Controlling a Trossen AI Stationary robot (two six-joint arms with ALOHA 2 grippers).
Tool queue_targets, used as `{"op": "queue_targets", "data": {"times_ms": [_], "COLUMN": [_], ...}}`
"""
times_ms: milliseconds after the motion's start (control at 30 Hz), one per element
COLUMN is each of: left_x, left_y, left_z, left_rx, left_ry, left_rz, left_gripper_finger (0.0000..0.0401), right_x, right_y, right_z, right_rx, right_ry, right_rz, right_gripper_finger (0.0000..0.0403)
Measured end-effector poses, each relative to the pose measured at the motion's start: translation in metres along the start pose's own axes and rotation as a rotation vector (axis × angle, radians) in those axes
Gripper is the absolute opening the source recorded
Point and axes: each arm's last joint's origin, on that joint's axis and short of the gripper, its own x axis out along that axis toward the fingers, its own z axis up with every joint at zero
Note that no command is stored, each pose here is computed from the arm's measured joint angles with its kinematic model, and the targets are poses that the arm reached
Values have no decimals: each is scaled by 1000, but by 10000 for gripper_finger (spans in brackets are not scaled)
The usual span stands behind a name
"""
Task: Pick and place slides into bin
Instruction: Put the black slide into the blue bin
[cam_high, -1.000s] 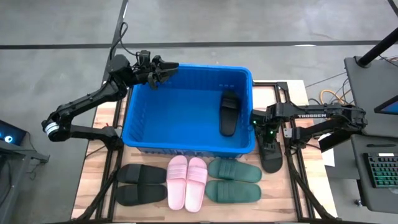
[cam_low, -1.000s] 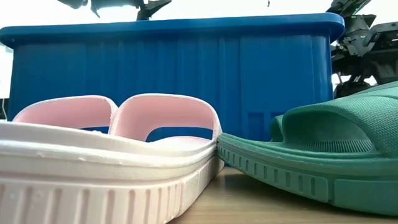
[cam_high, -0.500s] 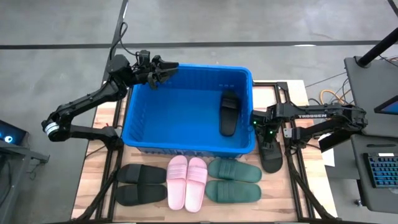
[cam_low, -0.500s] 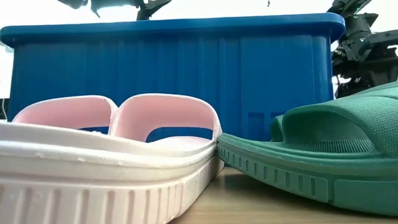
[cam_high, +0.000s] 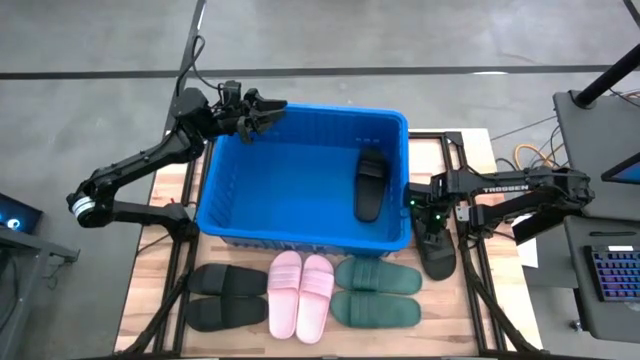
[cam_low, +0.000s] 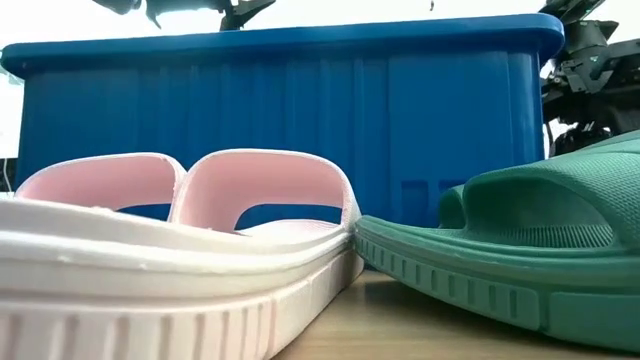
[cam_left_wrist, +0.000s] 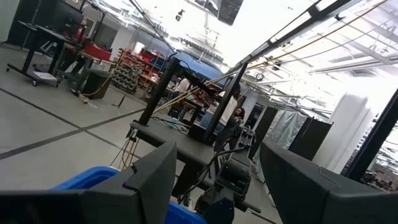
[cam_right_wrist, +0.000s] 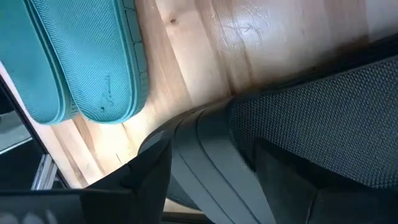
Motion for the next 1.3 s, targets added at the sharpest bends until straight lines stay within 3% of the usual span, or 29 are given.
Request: {"op": "queue_targets", "data": {"times_ms": [467, 800, 1300], "left_x": [0, 0, 0], "left_y": [0, 0, 0], "left_z": [0, 0, 0], "left_rx": [-1, -1, -2], "left_ry": [0, 0, 0], "left_rz": [0, 0, 0], "left_gripper_finger": [217, 217, 217], "right_x": [7, 7, -17], "right_y": [13, 15, 15], "right_z": [-4, -7, -27], "right_rx": [-115, -132, 58], "right_ry": [33, 32, -46], "right_rz": [-10, -11, -140], "right_gripper_finger": [111, 15, 8]}}
